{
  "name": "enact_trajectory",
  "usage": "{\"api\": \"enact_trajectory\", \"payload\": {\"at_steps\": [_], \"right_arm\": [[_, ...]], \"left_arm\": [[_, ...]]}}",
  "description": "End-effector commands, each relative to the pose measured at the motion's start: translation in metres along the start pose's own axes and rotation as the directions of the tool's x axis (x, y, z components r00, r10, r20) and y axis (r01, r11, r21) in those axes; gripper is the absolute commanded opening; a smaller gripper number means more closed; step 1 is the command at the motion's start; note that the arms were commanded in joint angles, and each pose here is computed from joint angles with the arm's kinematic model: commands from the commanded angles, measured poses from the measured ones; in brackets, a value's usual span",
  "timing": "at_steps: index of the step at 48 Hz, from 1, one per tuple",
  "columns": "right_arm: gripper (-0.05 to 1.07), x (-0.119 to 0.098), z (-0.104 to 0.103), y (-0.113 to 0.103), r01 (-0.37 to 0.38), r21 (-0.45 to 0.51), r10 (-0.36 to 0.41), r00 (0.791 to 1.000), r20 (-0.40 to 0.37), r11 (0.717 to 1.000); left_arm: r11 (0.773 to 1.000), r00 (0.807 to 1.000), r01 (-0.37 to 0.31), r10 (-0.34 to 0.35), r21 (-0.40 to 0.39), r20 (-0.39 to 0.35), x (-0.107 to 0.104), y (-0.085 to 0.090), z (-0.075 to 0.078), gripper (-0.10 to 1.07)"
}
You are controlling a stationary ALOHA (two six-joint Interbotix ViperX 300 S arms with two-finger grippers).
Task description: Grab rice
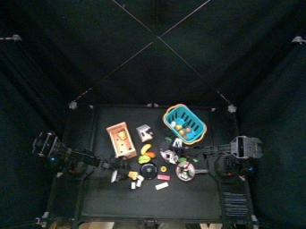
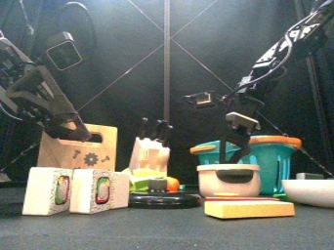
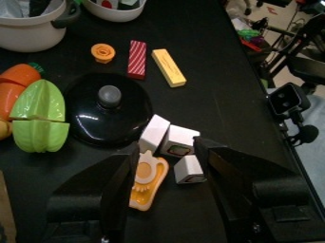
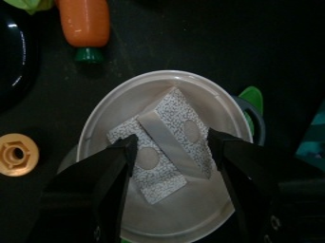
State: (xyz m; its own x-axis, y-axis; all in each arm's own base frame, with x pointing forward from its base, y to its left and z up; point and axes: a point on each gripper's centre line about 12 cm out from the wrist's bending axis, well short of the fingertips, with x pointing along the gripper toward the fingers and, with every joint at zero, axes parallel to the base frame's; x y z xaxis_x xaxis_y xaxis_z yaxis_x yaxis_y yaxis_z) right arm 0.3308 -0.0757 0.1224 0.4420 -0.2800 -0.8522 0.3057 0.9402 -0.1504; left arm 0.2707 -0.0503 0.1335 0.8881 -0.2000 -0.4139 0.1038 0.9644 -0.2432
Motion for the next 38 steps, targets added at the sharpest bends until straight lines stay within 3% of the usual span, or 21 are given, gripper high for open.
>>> {"api": "enact_trajectory", "payload": {"at_steps": [1,9,25,38], "right_arm": [[0.92,-0.004,0.009,-0.002,0.001,0.002,-0.001,1.000,0.029,1.000],[0.87,-0.001,0.007,-0.011,0.017,0.018,-0.017,1.000,0.017,1.000],[0.64,0.000,0.008,-0.013,0.022,0.020,-0.022,1.000,0.018,1.000],[0.55,-0.017,0.018,-0.015,0.027,0.028,-0.029,0.998,0.062,0.999]], "left_arm": [[1.000,1.000,0.004,-0.004,0.001,0.023,0.002,-0.001,0.007,0.87],[1.000,1.000,0.003,-0.003,-0.001,0.023,0.002,-0.001,0.007,0.87],[1.000,1.000,0.003,-0.003,-0.001,0.023,0.002,-0.001,0.007,0.87],[1.000,1.000,0.003,-0.003,-0.001,0.023,0.002,-0.001,0.007,0.87]]}}
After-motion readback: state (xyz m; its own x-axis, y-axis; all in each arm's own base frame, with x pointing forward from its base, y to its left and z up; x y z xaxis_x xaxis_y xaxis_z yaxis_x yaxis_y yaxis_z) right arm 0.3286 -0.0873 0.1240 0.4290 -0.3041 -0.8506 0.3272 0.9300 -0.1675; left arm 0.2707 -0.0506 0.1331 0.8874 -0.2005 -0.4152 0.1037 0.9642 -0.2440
